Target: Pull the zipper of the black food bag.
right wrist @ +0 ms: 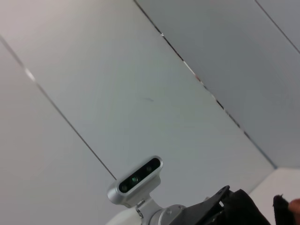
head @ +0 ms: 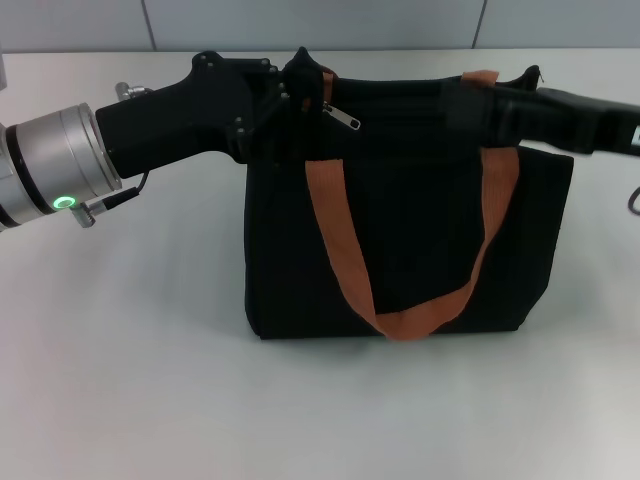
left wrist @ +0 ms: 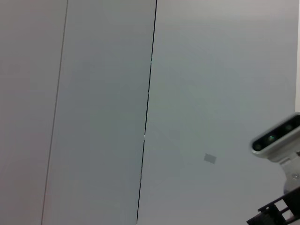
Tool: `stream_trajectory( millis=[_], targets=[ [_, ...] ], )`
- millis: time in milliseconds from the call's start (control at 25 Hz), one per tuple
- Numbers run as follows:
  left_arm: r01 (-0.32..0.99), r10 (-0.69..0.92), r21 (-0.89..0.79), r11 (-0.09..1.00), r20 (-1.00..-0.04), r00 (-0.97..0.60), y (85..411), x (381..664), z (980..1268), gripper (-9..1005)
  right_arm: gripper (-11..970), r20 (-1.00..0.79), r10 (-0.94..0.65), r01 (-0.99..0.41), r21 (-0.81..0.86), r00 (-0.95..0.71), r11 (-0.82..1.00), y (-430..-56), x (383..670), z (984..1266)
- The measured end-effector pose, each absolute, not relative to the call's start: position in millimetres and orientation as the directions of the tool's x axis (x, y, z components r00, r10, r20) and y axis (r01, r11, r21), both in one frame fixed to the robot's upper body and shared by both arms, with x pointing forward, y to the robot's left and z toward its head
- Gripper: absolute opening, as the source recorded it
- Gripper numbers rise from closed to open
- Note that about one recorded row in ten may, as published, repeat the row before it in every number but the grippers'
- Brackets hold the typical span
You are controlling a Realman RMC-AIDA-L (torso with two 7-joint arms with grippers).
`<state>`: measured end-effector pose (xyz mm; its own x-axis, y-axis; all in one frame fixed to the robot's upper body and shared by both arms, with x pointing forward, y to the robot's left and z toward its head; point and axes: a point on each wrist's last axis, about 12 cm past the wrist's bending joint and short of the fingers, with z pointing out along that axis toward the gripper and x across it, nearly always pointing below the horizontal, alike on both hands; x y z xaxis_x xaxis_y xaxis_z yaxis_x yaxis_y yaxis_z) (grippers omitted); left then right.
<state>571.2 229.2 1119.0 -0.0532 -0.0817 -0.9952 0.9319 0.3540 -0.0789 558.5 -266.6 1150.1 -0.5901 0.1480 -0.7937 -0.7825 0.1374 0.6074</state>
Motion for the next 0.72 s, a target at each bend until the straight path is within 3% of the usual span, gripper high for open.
stream_trajectory(
  millis=[280, 720],
  targets=[
    [0.933, -0.081, -0.076, 0.351, -0.995, -0.050, 228.7, 570.1, 1118.0, 19, 808, -0.632, 0.072, -0.617, 0.771, -0.772, 0.154, -262.7, 580.1, 1168.1],
    [0.937, -0.098, -0.079, 0.341, -0.994, -0.048, 230.2, 565.4, 1117.2, 19, 806, -0.470, -0.017, -0.461, 0.858, -0.883, 0.228, -231.1, 605.3, 1180.2]
  ],
)
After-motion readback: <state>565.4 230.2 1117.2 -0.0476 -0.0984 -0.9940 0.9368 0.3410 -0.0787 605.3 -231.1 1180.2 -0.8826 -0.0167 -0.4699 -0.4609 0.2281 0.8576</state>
